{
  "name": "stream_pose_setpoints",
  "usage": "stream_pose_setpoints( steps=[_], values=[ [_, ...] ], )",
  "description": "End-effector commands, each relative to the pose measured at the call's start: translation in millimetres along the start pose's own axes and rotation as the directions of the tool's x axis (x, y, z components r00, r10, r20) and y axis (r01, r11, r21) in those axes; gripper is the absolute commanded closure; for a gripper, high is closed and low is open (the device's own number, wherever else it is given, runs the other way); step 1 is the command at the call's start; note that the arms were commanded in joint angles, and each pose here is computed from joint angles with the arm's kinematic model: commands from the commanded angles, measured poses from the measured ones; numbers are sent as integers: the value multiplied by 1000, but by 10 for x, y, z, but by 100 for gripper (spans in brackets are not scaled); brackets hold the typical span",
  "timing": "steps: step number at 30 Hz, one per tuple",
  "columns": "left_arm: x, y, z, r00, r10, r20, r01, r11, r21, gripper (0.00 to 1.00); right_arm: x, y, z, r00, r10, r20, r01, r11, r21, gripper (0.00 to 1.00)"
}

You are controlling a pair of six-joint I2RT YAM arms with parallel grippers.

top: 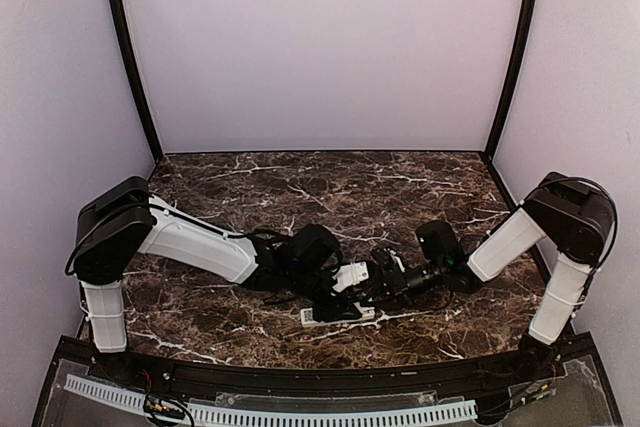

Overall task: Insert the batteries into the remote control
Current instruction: Pass from the right arm to the left

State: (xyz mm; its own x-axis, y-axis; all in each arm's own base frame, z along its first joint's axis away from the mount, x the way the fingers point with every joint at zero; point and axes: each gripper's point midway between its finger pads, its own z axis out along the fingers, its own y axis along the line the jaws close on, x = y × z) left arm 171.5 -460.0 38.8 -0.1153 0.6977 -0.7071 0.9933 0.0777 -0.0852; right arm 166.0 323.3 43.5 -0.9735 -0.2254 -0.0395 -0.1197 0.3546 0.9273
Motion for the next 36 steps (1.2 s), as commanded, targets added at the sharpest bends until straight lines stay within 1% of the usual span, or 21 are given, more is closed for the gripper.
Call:
stream_pose_setpoints(
  steps=[1, 3, 8, 11, 14, 17, 21, 24, 26, 29, 36],
  values=[
    [-109, -95, 24, 999, 38, 24, -39, 999, 30, 62, 47, -107, 69, 1000, 10, 2, -10, 1000, 30, 100],
    [-128, -118, 28, 999, 44, 28, -45, 998, 33, 63, 47, -101, 69, 1000, 8, 3, -8, 1000, 28, 100],
    [-148, -146, 42, 998, 48, 28, -48, 998, 33, 75, 48, -98, 71, 1000, 5, 5, -5, 1000, 28, 100],
    [-134, -192, 42, 998, 52, 16, -53, 997, 50, 76, 49, -90, 72, 1000, 4, 5, -4, 1000, 27, 100],
    [-82, -210, 37, 998, 56, -6, -56, 997, 52, 80, 44, -83, 63, 1000, 5, 11, -5, 1000, 28, 100],
    [-25, -212, 31, 998, 66, -25, -64, 997, 49, 80, 53, -82, 60, 1000, 7, 13, -7, 1000, 31, 100],
    [64, -204, 24, 995, 78, -59, -76, 996, 41, 85, 56, -47, 69, 1000, -3, 9, 3, 1000, 23, 100],
    [104, -205, 21, 994, 81, -73, -79, 996, 40, 86, 51, -17, 64, 1000, -10, 5, 10, 1000, 22, 96],
    [182, -218, 5, 992, 76, -104, -71, 996, 45, 86, 38, 4, 57, 1000, -17, 6, 17, 999, 29, 93],
    [244, -224, -9, 989, 67, -131, -62, 997, 46, 87, 12, 41, 41, 999, -35, 5, 35, 998, 46, 86],
    [333, -251, -48, 986, 59, -155, -52, 997, 50, 87, -41, 142, -10, 997, -72, 10, 71, 994, 84, 79]
  ],
)
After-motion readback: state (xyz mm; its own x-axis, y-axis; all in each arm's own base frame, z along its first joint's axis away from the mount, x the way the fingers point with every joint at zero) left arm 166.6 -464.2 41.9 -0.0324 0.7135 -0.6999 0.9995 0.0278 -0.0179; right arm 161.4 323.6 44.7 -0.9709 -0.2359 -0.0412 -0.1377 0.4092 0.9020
